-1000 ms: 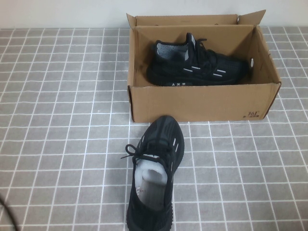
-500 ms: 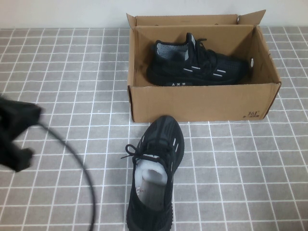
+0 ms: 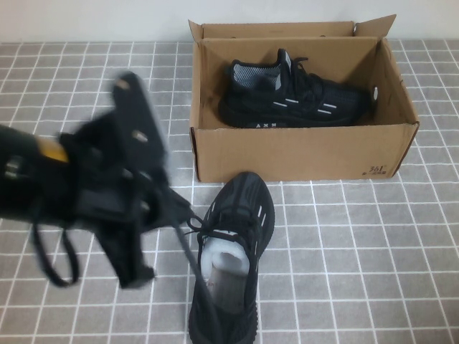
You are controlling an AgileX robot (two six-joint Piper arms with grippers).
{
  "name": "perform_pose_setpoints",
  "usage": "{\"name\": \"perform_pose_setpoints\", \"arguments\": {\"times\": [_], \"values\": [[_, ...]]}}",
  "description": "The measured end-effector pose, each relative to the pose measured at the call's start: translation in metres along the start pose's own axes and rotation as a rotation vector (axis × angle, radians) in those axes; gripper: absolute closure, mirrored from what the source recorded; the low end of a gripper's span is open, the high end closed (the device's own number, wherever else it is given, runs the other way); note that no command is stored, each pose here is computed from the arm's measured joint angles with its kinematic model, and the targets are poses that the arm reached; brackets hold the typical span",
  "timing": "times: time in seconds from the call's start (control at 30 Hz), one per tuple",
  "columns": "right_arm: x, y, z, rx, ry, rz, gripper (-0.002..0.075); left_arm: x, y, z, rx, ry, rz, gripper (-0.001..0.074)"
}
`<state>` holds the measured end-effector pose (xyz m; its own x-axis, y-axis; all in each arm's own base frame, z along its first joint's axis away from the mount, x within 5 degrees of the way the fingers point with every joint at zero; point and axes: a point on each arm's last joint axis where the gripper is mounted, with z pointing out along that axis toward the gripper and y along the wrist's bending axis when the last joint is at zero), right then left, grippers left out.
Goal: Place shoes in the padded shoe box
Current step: Pick up the shoe from the table
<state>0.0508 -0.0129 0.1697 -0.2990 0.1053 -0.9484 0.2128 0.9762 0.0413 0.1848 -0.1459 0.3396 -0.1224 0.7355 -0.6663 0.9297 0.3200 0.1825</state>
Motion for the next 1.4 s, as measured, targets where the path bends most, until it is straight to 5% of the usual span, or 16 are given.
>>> {"name": "perform_pose_setpoints", "arguments": {"times": [0.23,0.47,0.63,1.17,1.3,1.4], "values": [[0.0,0.0,0.0,0.0,0.0,0.0,0.0734,-0.013,-0.013,0.029,0.078,0.027,0.085,0.0692],[0.0,0.0,0.0,0.0,0.0,0.0,0.0734,-0.017,-0.013,0.045,0.087,0.105,0.191,0.0333],[0.0,0.0,0.0,0.0,0.0,0.0,0.0734,-0.012,-0.007,0.061,0.083,0.159,0.216,0.0267],[0.0,0.0,0.0,0.0,-0.001,0.0,0.0734,-0.001,0.007,0.113,0.051,0.231,0.23,0.027],[0.0,0.0,0.0,0.0,-0.001,0.0,0.0734,0.0,0.014,0.116,-0.015,0.246,0.219,0.0351],[0.0,0.0,0.0,0.0,-0.001,0.0,0.0734,0.001,0.016,0.117,-0.042,0.254,0.203,0.0505]]}}
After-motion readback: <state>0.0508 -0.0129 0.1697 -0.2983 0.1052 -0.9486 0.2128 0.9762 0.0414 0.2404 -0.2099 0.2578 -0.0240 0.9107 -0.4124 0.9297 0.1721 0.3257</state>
